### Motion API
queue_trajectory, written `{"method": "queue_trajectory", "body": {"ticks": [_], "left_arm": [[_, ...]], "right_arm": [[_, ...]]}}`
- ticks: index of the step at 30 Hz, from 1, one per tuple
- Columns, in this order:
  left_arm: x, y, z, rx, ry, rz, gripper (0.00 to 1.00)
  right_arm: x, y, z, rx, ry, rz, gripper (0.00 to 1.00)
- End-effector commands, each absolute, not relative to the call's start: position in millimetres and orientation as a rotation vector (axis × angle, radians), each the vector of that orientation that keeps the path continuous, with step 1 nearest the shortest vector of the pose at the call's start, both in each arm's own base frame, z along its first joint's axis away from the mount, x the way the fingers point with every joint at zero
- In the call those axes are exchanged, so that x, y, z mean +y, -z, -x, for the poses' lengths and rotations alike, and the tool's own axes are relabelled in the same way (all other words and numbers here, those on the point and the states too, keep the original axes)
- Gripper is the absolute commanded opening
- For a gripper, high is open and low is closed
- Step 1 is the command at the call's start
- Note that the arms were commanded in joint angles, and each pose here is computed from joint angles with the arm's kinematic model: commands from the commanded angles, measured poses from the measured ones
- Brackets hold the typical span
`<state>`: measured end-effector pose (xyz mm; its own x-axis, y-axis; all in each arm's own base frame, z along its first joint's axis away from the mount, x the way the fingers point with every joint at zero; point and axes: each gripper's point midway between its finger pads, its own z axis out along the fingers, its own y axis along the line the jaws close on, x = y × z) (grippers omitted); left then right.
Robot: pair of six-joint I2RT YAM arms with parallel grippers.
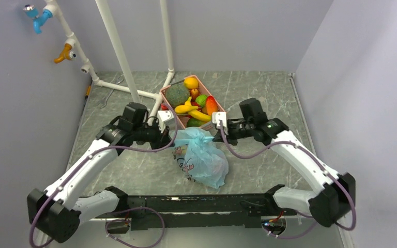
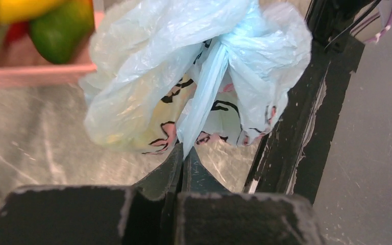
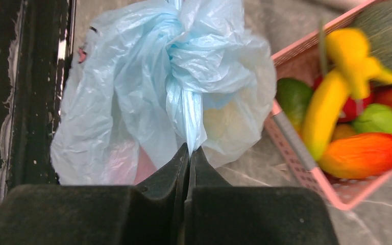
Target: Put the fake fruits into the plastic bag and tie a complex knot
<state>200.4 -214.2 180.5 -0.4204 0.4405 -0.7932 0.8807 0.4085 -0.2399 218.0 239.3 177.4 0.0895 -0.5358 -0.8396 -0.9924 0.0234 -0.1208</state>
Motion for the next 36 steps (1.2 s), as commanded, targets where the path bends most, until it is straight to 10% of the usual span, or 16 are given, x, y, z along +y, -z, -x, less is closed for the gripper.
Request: {"method": "queue_trajectory", "body": {"ticks": [1, 24, 36], "left_arm": [[-191.7, -228.4, -193.3, 1.950, 0.761, -1.106, 0.00], [-83.1, -105.3, -234.0, 2.300, 0.196, -1.006, 0.00], [-60.9, -149.4, -245.0, 2.184, 0.162, -1.004, 0.00]], "right_arm": [[202.8, -206.4, -205.7, 1.670, -0.663, 1.558, 0.00], [65.8, -76.4, -181.2, 2.085, -0.283, 1.591, 0.00], [21.0, -104.6, -181.6, 2.149, -0.246, 1.525, 0.00]]}}
